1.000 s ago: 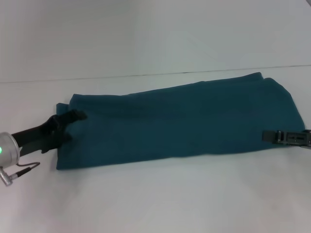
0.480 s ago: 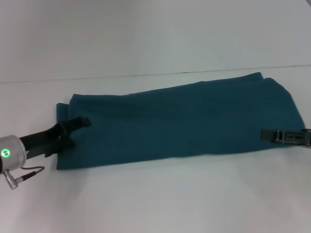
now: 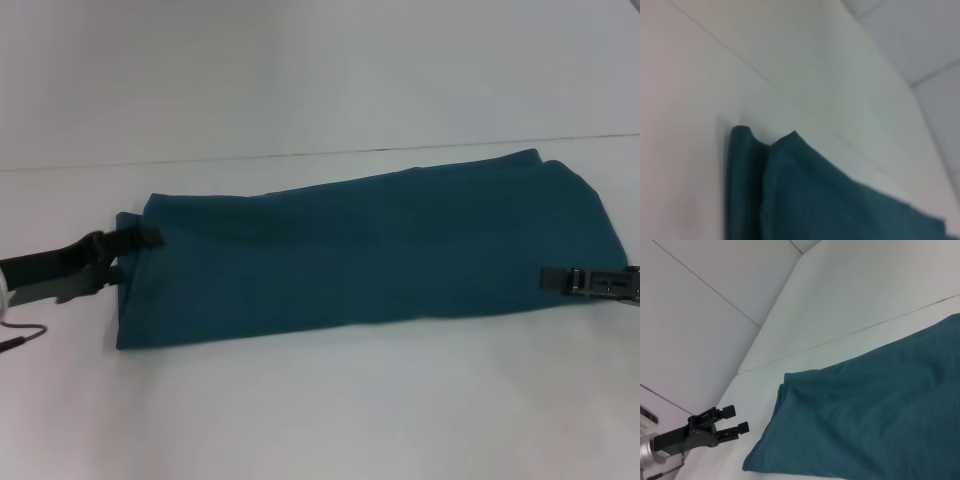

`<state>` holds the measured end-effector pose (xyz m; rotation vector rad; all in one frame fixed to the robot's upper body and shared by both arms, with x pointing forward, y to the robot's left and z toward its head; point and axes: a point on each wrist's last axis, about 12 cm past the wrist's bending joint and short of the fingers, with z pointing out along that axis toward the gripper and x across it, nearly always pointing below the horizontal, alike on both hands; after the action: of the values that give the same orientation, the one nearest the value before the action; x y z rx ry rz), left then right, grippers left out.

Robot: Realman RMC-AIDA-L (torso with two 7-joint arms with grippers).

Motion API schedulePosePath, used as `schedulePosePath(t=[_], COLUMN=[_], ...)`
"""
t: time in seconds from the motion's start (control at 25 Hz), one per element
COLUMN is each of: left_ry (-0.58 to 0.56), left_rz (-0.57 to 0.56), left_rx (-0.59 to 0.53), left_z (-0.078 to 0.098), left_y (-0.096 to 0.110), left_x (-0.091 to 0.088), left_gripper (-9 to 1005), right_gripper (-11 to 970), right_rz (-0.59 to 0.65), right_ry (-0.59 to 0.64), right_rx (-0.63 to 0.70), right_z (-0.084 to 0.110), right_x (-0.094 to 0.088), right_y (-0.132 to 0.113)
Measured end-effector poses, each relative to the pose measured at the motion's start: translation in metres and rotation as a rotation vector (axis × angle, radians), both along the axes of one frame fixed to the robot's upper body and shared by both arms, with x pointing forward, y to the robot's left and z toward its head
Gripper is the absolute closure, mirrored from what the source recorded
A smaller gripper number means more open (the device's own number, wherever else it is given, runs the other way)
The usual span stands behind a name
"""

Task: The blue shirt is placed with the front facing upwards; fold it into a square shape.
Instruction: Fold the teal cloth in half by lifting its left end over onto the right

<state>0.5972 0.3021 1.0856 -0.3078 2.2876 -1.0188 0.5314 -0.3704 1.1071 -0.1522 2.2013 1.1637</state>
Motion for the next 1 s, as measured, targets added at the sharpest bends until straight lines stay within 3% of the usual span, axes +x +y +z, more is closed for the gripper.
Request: schedulePosePath(t=[0.28, 0.56, 1.0], left_ry=[-0.023, 0.003, -0.003], left_rz=[-0.059, 0.000, 0.003], left_rx=[0.168, 0.220, 0.276], left_z=[0.013, 0.000, -0.005], left_y=[0.000, -0.010, -0.014], left_x=[0.020, 0.026, 0.030], left_gripper=[51, 51, 51], right_gripper=[74, 74, 75], right_rz=[0.001, 0.006, 0.007], right_ry=[-0.001, -0.004, -0.003], right_rx=[-0.004, -0.005, -0.005], right_z=[0.000, 0.001, 0.001], right_x=[0.000, 0.002, 0.002], right_y=[0.000, 0.001, 0.001])
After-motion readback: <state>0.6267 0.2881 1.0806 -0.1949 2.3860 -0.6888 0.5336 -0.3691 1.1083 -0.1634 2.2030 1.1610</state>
